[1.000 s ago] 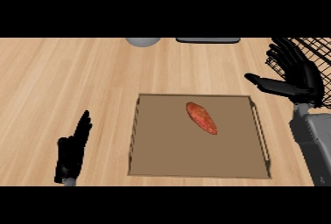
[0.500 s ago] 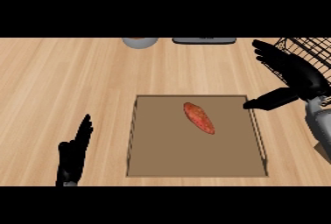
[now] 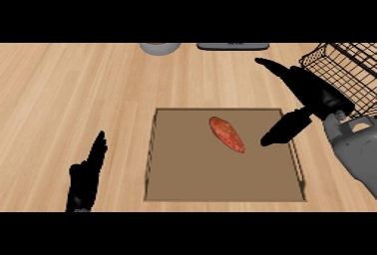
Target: Pick the sweet potato from the tray and place it in the tiered basket
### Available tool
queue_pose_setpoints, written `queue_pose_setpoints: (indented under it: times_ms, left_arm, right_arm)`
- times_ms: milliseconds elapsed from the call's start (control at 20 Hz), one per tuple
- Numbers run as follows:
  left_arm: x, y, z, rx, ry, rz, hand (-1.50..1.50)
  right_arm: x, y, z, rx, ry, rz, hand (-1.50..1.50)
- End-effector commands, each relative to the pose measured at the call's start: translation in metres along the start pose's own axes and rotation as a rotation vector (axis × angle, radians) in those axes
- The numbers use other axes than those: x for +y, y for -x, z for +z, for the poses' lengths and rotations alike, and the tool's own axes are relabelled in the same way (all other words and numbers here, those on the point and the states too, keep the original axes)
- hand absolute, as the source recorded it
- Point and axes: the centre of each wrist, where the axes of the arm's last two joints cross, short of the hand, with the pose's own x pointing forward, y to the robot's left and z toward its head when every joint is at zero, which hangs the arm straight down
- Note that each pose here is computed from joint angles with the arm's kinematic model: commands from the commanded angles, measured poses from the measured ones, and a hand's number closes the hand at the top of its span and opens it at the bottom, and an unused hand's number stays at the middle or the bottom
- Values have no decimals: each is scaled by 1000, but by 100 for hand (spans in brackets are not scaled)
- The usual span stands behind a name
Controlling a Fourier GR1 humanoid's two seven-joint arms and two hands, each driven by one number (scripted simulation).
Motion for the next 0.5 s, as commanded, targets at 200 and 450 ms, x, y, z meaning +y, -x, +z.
queue_pose_setpoints:
  times_ms: [200,450]
  left_arm:
    - [12,0,4,12,-8,1,0]
    - [5,8,-2,0,-1,12,0]
  right_arm:
    - [53,-27,-4,85,10,123,-150]
    - [91,-25,-7,109,0,265,-150]
